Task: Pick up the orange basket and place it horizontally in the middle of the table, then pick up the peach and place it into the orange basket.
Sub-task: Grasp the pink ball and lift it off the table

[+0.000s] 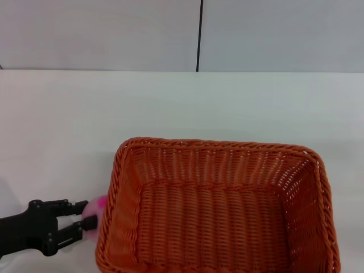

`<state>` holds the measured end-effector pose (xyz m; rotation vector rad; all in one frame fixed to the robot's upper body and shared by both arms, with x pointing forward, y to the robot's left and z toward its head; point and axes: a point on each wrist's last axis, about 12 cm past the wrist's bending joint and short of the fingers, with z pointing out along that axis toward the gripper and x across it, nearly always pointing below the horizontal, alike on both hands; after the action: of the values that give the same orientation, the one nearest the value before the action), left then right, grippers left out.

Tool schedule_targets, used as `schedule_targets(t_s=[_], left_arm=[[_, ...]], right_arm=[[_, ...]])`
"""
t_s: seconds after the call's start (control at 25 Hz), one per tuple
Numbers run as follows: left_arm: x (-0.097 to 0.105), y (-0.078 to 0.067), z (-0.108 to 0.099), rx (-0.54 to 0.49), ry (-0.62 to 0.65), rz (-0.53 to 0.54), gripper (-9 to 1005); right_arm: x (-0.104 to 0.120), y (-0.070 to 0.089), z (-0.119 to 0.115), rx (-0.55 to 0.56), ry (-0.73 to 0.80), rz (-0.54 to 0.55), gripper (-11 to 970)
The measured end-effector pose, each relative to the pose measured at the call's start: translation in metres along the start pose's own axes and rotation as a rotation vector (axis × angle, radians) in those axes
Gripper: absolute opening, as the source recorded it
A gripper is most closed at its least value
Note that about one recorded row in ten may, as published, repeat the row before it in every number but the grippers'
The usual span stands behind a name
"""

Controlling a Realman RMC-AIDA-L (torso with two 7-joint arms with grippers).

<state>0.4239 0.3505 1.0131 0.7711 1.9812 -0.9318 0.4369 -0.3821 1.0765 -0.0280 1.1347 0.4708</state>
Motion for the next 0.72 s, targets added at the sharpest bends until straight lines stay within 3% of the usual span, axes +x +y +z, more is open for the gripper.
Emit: schedule_targets(t_s=[0.36, 0.72], left_arm=[[-0.0019, 0.0, 0.0008, 0.014, 0.003, 0.007, 205], [-0.0024, -0.0001, 0.0004, 0.012, -0.006, 0.005, 147]], right_arm=[[0.0006, -0.001, 0.0001, 0.007, 0.006, 0.0, 506], [0.0012, -0.0008, 0.0006, 0.008, 0.007, 0.001, 506]])
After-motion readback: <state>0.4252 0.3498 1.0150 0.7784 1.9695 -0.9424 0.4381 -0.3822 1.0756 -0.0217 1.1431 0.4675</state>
